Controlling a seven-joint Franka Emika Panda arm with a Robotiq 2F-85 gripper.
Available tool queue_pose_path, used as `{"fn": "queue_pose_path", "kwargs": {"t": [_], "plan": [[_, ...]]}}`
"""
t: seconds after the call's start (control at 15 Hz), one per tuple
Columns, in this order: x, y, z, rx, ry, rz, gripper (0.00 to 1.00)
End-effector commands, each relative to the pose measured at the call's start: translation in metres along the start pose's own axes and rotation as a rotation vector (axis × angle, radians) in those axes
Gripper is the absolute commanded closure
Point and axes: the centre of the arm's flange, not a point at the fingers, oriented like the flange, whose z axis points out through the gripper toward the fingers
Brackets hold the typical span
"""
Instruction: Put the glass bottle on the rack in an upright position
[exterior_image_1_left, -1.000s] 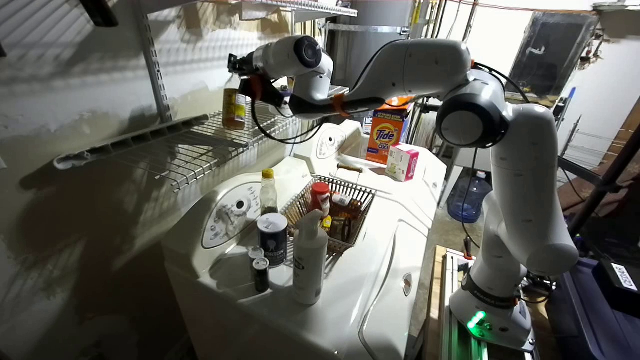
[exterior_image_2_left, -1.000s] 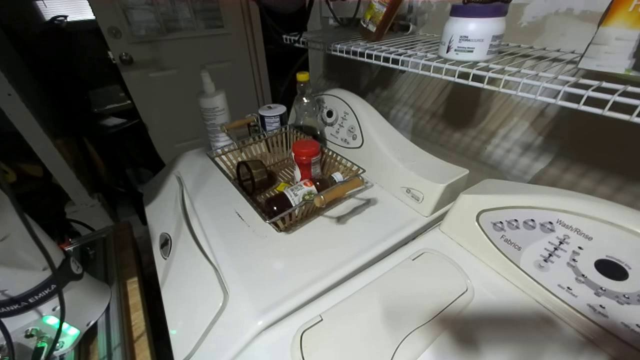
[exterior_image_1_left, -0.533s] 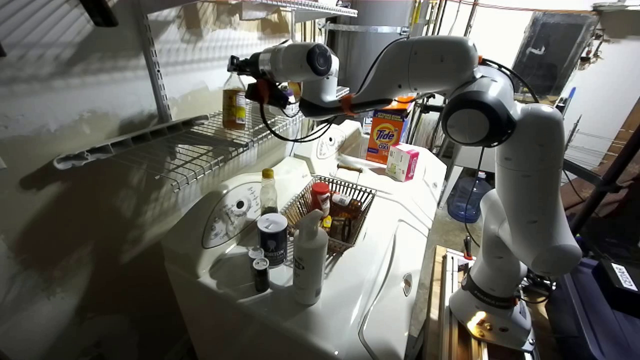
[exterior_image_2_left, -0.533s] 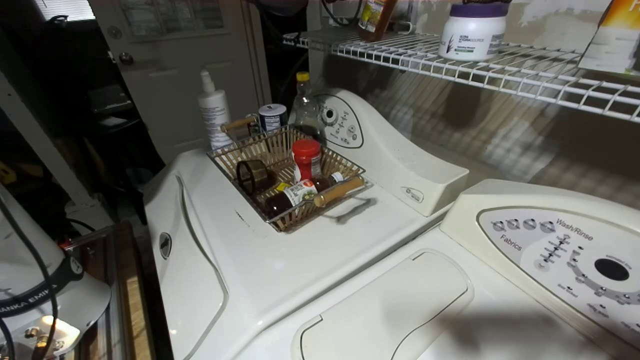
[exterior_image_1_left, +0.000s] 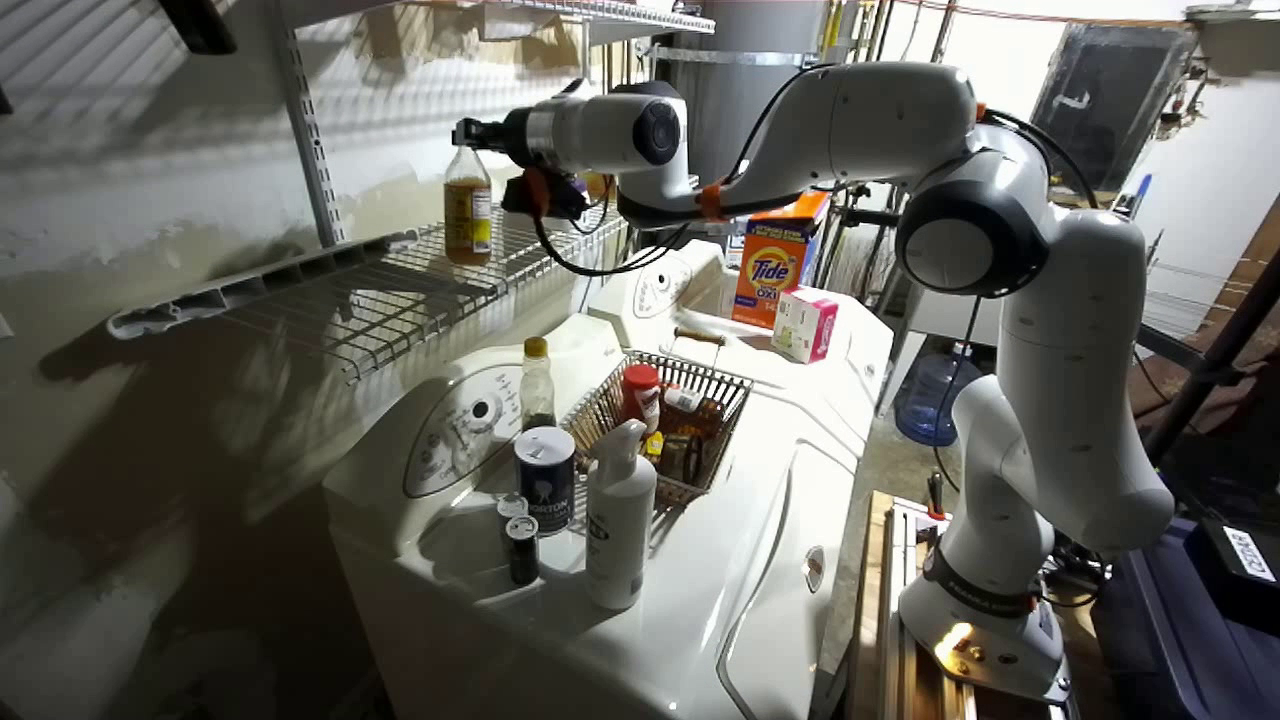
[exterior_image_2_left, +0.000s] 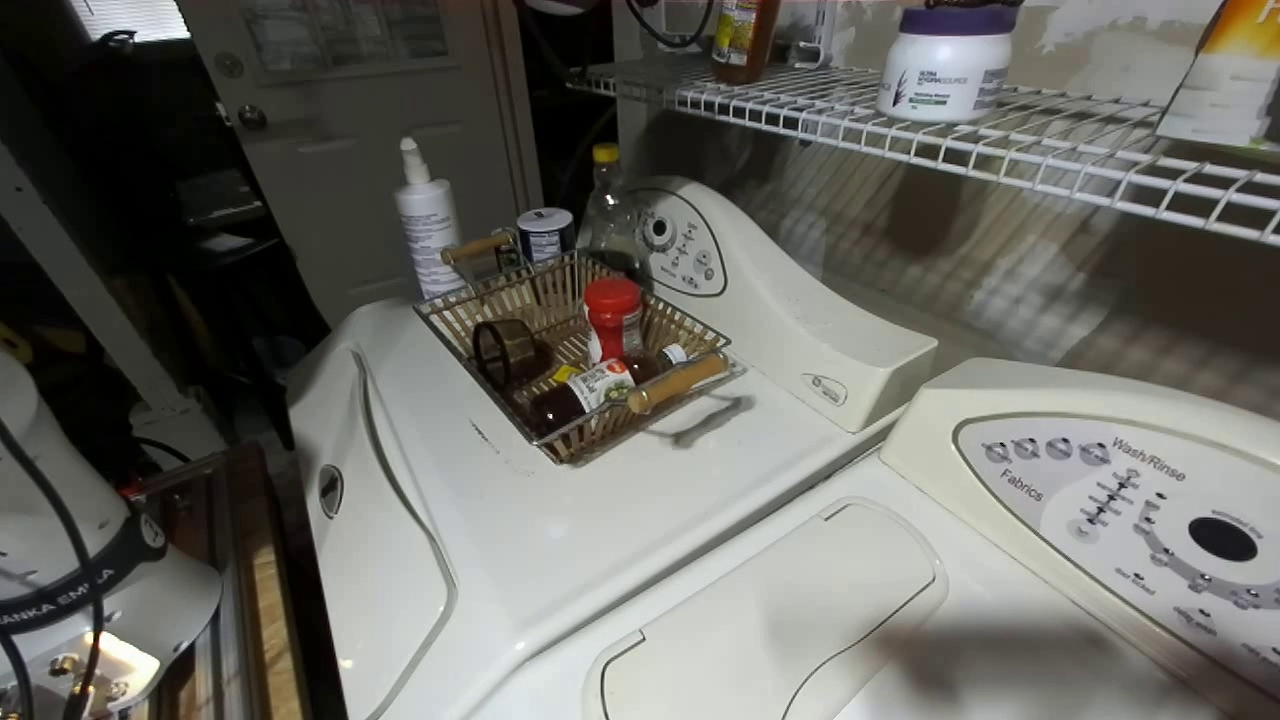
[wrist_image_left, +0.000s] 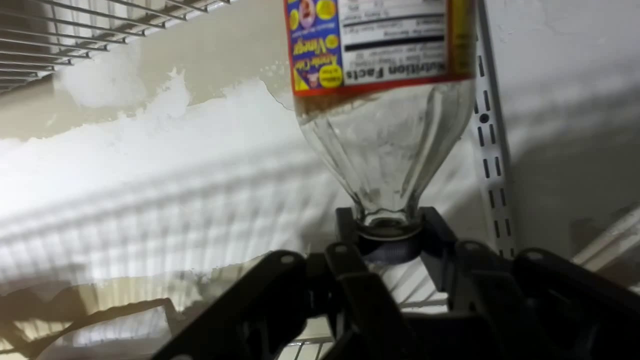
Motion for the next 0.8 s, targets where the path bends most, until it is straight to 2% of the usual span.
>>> {"fn": "queue_pose_path", "kwargs": {"t": [0.0,0.47,0.53,0.6,0.73], "plan": [[-0.019,0.000,-0.036,0.047,0.039,-0.021,0.89],[-0.025,-0.010,-0.047,0.079,0.037,-0.094,0.89],[-0.025,-0.010,-0.049,0.081,0.032,-0.101,0.66],[-0.026,-0.011,-0.049,0.086,0.032,-0.105,0.48],[-0.025,-0.012,-0.052,0.092,0.030,-0.101,0.35]]}}
